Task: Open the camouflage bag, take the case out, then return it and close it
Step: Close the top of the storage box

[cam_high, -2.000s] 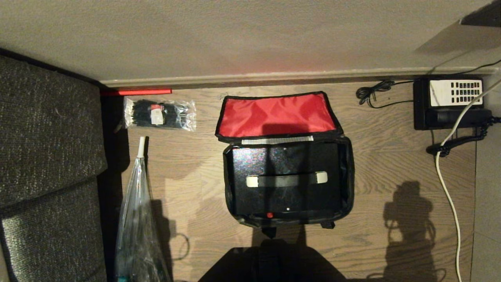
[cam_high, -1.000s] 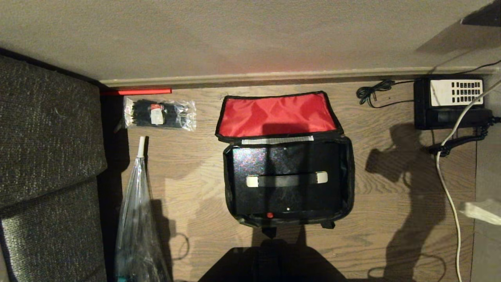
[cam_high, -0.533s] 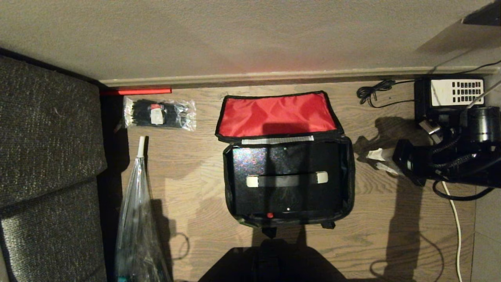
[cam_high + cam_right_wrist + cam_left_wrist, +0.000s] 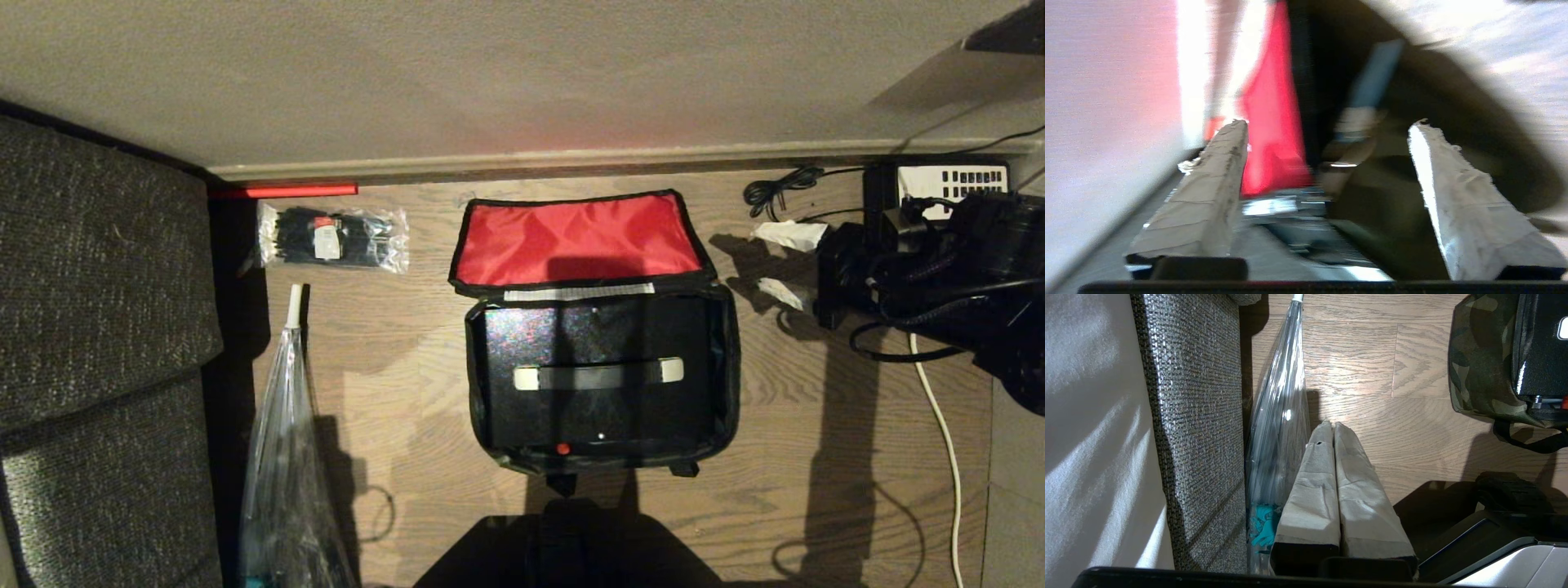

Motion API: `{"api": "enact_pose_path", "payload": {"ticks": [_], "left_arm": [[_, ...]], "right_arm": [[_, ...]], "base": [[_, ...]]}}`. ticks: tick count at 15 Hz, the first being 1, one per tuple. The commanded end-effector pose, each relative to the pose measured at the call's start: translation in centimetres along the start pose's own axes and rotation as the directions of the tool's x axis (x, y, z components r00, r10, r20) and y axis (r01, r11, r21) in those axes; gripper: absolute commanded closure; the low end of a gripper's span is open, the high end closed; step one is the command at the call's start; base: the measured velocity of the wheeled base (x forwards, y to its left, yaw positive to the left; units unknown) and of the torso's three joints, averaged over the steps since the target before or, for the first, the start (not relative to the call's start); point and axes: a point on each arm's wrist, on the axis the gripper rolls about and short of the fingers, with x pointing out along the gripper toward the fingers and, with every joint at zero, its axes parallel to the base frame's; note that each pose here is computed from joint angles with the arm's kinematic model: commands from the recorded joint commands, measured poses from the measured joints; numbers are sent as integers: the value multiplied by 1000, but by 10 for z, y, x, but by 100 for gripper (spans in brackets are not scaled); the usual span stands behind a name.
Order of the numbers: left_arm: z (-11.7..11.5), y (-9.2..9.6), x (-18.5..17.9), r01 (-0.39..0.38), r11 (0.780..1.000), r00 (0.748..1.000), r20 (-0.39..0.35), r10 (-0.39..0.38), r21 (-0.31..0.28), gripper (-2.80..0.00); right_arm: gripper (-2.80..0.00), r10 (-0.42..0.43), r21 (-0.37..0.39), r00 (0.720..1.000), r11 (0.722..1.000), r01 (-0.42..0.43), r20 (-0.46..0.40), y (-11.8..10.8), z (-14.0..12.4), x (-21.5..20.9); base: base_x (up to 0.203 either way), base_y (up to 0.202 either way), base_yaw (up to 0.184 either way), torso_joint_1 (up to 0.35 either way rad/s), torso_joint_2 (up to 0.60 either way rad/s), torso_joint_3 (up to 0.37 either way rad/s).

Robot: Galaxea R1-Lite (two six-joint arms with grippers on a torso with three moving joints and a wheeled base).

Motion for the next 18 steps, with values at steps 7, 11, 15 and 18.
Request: {"api": "enact_pose_path", "payload": {"ticks": [7, 11, 15, 18], "left_arm": [[-1, 0, 0, -1, 1000, 1000, -2, 1, 0, 0], [-1, 0, 0, -1, 1000, 1000, -2, 1, 0, 0], [-1, 0, 0, -1, 1000, 1000, -2, 1, 0, 0], [-1, 0, 0, -1, 1000, 1000, -2, 1, 0, 0]], "right_arm": [[-280, 144, 90, 989, 986, -139, -44, -2, -14, 48], [-280, 117, 46, 991, 992, -114, -70, -12, -14, 57], [-280, 110, 46, 991, 993, -107, -75, -13, -15, 59], [-280, 138, 33, 985, 990, -135, -107, -8, -28, 80]], "base": [[0, 0, 0, 0, 0, 0], [0, 0, 0, 0, 0, 0], [0, 0, 0, 0, 0, 0], [0, 0, 0, 0, 0, 0]]}}
